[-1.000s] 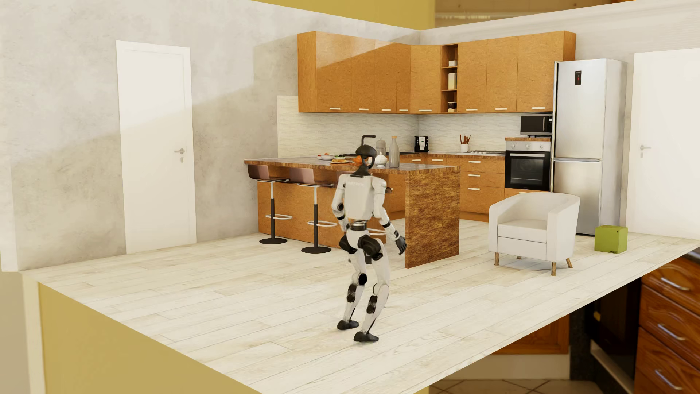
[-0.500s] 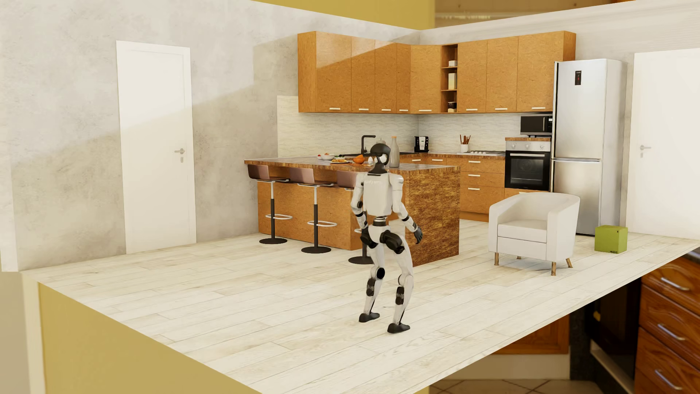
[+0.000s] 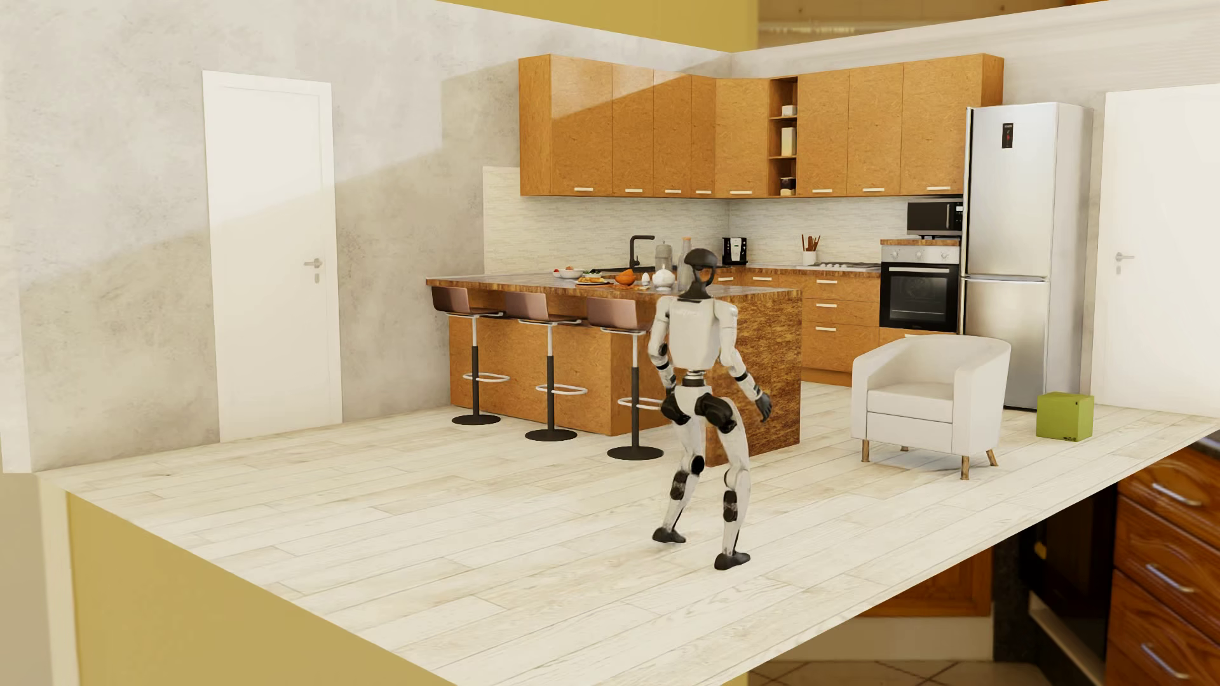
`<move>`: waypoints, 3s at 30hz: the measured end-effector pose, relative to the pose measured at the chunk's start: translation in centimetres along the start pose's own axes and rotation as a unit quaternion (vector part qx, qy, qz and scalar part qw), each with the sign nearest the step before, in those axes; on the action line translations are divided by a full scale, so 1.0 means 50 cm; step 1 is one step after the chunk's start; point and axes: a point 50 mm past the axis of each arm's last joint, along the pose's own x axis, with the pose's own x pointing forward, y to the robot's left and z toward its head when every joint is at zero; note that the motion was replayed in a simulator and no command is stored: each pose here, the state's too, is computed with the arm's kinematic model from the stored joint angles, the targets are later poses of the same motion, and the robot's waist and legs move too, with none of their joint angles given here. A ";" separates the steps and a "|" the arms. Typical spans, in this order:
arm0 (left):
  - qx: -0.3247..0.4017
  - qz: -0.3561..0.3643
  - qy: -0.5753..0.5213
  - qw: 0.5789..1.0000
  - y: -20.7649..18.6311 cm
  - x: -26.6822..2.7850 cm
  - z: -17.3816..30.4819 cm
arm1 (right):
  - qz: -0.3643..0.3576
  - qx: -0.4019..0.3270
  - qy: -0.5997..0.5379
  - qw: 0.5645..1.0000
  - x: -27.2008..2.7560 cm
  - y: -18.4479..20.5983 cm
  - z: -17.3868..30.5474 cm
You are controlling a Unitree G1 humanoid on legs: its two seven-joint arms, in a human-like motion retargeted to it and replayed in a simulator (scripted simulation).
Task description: Move towards the light gray armchair
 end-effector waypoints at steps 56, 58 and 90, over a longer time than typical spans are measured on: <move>-0.003 -0.002 0.057 0.998 0.054 -0.010 -0.054 | -0.011 0.030 -0.090 0.995 0.008 0.029 0.061; 0.006 0.005 0.065 0.998 0.036 0.003 -0.032 | 0.010 0.026 0.003 1.000 -0.014 0.047 -0.019; 0.013 0.002 -0.003 1.000 -0.004 -0.002 -0.019 | 0.030 0.026 0.000 0.999 0.010 0.024 0.023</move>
